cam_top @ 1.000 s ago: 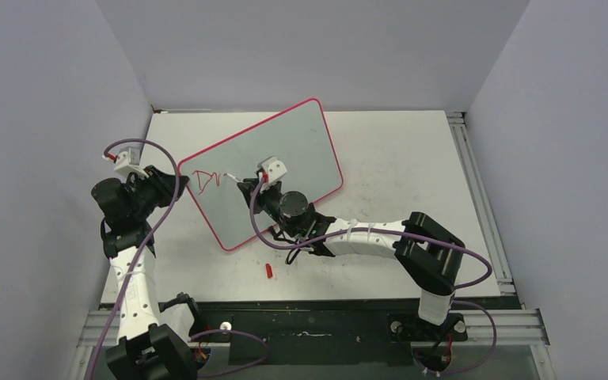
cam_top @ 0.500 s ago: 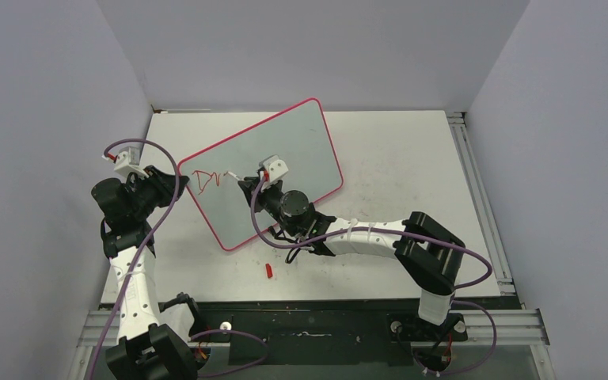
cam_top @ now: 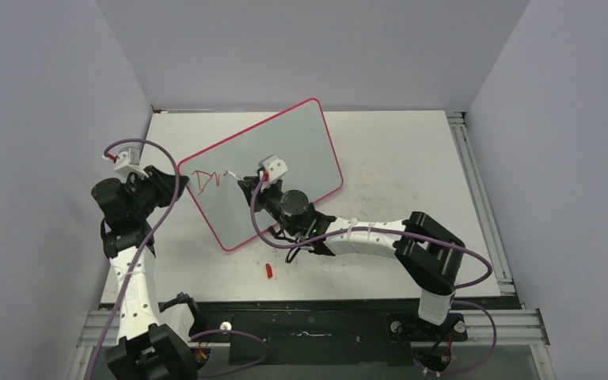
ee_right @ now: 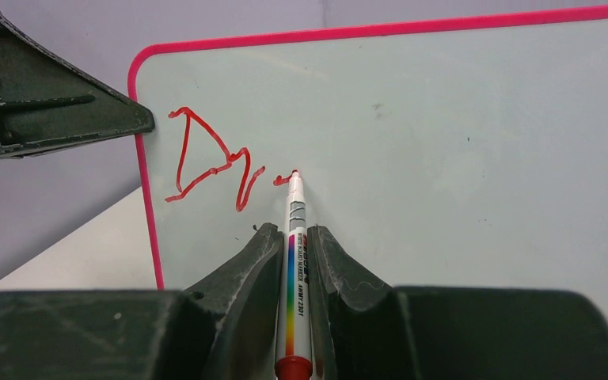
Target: Write a sentence on the whiteboard
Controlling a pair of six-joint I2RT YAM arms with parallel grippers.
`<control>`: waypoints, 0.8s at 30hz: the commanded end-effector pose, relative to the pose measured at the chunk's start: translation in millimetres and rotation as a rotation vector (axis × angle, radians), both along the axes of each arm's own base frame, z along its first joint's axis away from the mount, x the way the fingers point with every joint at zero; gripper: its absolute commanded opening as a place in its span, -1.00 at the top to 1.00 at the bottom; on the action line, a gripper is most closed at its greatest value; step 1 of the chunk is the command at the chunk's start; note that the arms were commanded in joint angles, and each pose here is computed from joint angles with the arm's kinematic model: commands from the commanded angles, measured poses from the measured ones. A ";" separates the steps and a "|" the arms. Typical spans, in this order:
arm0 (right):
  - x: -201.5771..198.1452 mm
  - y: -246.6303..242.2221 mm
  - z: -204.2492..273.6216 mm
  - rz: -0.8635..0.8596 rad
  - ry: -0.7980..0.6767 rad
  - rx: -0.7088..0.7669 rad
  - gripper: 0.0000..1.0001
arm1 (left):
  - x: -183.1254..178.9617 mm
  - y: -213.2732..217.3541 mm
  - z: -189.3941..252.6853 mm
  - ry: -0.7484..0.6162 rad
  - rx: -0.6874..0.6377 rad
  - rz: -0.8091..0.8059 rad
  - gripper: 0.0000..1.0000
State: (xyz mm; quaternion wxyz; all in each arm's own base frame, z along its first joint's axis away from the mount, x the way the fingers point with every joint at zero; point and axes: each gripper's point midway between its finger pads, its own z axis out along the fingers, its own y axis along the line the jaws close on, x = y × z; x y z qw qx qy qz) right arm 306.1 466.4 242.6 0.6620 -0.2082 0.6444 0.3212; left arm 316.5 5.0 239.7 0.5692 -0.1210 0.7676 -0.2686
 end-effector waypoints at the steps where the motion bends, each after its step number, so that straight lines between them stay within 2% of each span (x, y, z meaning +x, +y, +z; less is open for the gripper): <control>1: 11.5 -2.4 34.6 -0.026 -0.057 0.069 0.89 | -1.3 -9.8 8.3 -0.027 0.002 -0.055 0.63; 24: -4.5 16.3 16.0 0.046 -0.032 0.029 0.89 | -1.5 -10.1 7.8 -0.026 0.000 -0.056 0.63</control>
